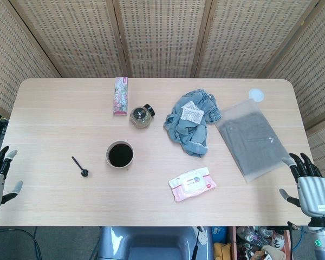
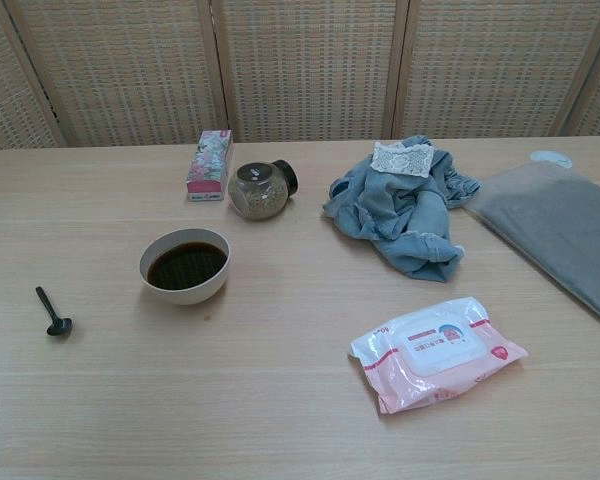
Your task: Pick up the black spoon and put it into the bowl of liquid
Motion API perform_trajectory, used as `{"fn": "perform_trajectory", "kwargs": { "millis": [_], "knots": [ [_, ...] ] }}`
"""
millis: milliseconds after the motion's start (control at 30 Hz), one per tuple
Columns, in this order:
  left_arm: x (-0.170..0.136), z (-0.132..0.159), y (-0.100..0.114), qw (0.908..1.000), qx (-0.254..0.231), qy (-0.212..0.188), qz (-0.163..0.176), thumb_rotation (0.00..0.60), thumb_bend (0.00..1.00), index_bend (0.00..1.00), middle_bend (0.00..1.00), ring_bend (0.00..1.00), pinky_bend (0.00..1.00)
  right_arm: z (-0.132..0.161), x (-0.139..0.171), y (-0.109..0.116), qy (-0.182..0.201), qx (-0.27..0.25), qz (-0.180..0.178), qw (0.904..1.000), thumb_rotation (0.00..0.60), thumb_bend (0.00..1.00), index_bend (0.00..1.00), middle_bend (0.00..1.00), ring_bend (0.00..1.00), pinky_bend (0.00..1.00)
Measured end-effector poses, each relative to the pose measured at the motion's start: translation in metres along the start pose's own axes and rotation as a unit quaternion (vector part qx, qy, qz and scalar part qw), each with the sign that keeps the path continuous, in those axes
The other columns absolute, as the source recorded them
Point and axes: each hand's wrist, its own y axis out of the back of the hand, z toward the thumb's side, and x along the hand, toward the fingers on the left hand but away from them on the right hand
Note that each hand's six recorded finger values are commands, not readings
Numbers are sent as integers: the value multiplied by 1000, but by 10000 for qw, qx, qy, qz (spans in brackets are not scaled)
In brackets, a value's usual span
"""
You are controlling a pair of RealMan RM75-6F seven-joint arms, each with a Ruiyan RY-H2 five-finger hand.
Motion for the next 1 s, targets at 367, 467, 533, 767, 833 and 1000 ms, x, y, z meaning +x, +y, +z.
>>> {"fn": "perform_trajectory", "kwargs": {
  "millis": [367,467,533,767,833,1000],
  "knots": [
    [2,1,1,10000,-12,-59,0,600,339,91,46,13,0,-1,3,1,-21,2,-20,10000,600,295,243,220,102,273],
    [5,2,1,9999,35,-113,-18,600,339,97,46,12,0,-1,4,1,-29,6,-11,10000,600,295,243,220,102,273],
    [9,3,1,9998,87,-166,-36,600,339,100,46,12,0,-1,4,1,-31,11,-2,10000,600,294,243,220,102,273],
    [28,3,-1,9991,254,-315,-158,600,339,146,85,19,0,-2,4,-1,-57,12,53,10000,600,295,243,220,102,273],
    [35,4,-3,9985,333,-375,-226,600,339,149,89,23,0,-3,4,-1,-68,18,68,10000,600,294,247,220,102,273],
    [50,9,-9,9963,533,-537,-413,600,339,149,117,61,27,-2,3,-1,-62,30,80,9999,600,295,261,220,102,273]
  ]
}}
